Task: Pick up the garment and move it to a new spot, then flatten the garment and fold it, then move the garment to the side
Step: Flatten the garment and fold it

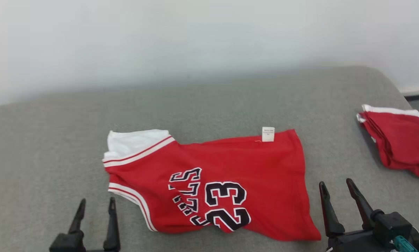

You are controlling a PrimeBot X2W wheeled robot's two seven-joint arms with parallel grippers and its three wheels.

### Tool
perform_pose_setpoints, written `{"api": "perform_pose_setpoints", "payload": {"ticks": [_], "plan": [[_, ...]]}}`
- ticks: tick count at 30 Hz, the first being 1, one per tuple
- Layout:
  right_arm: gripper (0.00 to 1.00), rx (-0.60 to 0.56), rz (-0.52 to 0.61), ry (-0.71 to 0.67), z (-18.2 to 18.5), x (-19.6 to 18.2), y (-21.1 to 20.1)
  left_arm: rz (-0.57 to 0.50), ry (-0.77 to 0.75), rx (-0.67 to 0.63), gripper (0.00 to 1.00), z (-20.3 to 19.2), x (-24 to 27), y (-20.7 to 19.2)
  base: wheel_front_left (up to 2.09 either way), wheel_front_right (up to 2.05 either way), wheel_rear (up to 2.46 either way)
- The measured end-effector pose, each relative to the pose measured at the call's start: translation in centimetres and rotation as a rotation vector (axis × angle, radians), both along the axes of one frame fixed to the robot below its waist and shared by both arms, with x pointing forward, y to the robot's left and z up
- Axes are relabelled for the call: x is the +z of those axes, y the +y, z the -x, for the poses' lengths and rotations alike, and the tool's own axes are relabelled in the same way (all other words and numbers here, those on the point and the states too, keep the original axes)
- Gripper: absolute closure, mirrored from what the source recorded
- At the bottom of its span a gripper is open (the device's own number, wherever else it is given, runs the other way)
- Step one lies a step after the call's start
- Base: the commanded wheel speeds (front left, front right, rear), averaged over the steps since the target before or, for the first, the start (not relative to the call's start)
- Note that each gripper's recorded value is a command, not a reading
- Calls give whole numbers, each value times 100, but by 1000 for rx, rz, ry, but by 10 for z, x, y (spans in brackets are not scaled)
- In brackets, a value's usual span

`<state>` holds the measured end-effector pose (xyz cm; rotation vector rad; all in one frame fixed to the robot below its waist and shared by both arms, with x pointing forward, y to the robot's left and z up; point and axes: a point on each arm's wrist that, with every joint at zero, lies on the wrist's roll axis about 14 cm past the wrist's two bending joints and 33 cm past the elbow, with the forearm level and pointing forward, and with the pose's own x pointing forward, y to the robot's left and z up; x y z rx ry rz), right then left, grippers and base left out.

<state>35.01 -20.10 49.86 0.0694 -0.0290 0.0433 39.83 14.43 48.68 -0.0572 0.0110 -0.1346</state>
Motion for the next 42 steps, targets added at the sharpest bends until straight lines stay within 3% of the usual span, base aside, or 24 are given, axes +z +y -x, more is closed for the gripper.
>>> {"api": "perform_pose_setpoints", "payload": {"ticks": [11,25,42], "plan": [[0,48,-2,-23,-1,5,12,46,-143,41,0,44,41,10,0,0,0],[0,49,-21,17,14,-13,11,102,-52,111,0,71,8,42,0,0,0],[0,21,-37,35,20,-20,5,86,-20,80,0,70,-3,37,0,0,0]]}}
